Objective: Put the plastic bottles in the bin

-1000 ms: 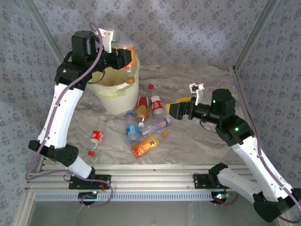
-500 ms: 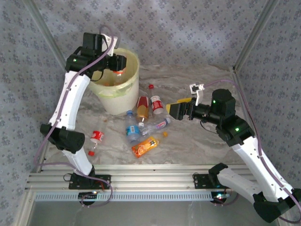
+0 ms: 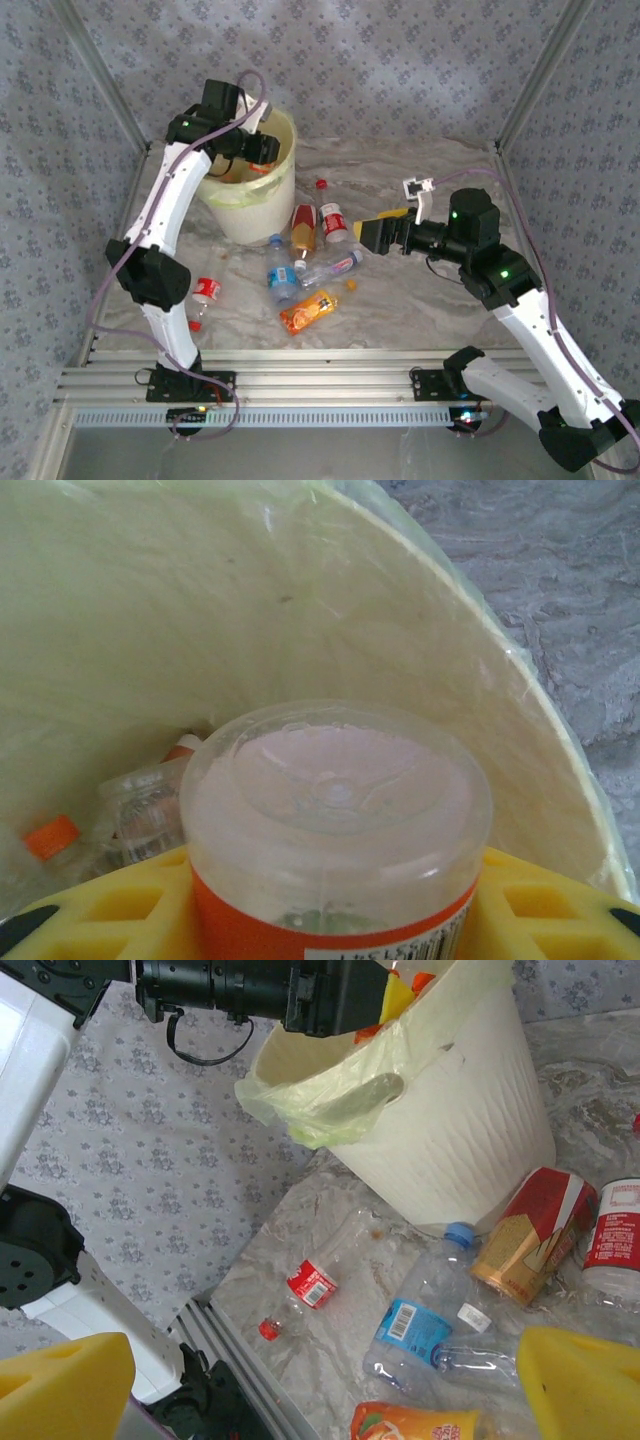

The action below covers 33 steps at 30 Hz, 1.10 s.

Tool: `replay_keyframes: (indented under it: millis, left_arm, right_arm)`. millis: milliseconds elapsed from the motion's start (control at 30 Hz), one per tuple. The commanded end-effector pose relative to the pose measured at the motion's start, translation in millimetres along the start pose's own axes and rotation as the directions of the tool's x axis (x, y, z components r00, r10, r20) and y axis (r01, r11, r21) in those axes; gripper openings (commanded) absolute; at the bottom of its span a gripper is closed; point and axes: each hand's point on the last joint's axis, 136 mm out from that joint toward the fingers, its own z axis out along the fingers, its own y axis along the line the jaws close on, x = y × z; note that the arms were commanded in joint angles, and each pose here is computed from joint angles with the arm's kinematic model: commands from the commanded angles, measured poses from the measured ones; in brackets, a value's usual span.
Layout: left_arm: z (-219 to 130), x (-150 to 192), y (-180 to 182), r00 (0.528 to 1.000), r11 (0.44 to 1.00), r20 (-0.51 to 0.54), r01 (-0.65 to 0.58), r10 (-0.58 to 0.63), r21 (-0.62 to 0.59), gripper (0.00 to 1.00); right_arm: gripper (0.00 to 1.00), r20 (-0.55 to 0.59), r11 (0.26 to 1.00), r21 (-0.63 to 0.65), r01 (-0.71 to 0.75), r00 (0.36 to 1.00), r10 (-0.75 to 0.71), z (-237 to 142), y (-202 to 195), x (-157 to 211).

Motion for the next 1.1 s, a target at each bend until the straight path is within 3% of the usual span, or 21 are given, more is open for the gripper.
replay_keyframes:
  millis: [0,333,800,1067]
  left_arm:
    - [15,21,1,0.996,1.0,-0.087,-0.017,0.018,0.009,0.52]
    - [12,20,-2,0.996,1.0,-0.083,0.029,-0.028,0.009,0.79]
    - [-66,-22,-29,0.988,0.995,0.139,0.055,-0.066,0.084,0.79]
    - [-106,-19,-64,0.97,0.967,0.213,0.061,-0.116,0.247,0.78]
  right_arm:
    - [1.0,0.01,1.0,0.005,0.026,1.0,-0.026,-3,4,-7]
    - [1.0,-0.01,0.999,0.048,0.016,1.0,-0.016,1,-7,-1]
    - [1.0,-0.021,0.996,0.085,0.005,1.0,-0.003,2,-17,7]
    - [0.99,-0.048,0.985,0.17,-0.019,0.998,0.028,6,-39,23]
